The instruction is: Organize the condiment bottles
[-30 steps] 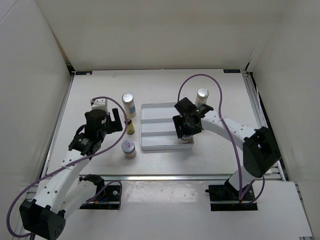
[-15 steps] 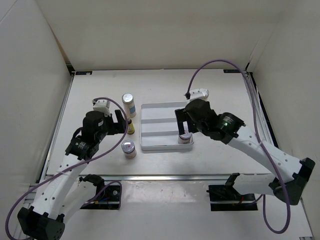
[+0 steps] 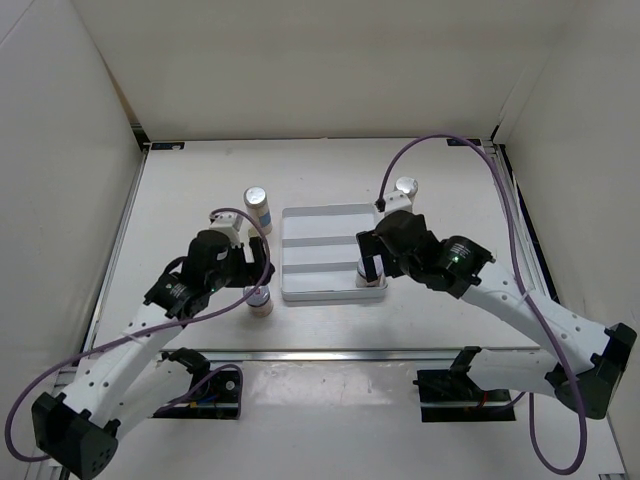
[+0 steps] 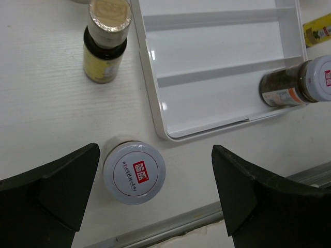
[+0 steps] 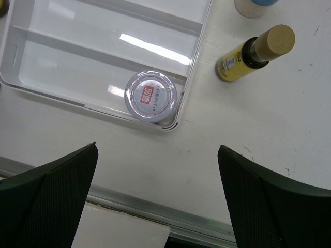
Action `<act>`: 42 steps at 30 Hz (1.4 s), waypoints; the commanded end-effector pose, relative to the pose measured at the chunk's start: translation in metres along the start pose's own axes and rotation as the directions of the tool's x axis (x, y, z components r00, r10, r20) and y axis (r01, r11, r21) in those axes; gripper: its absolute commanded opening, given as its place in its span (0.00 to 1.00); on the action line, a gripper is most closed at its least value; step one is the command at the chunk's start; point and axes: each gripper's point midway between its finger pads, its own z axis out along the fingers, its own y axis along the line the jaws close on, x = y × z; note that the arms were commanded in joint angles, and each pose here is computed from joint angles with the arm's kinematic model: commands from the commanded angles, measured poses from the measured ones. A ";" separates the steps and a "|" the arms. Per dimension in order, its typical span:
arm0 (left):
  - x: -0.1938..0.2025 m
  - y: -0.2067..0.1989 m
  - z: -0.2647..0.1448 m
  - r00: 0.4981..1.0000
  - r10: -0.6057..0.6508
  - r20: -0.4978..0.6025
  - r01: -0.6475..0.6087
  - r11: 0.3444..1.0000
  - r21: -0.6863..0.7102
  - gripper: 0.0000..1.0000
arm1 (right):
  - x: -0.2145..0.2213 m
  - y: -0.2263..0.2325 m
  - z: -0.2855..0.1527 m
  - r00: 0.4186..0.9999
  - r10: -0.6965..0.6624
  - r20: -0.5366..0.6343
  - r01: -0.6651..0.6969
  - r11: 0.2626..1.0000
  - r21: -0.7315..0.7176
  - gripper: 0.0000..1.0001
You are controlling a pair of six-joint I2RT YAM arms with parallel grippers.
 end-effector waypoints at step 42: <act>-0.004 -0.013 0.003 0.997 0.007 -0.082 -0.018 0.990 -0.137 0.38 | 0.017 -0.018 -0.005 1.000 0.007 -0.019 -0.006 0.998 0.061 1.00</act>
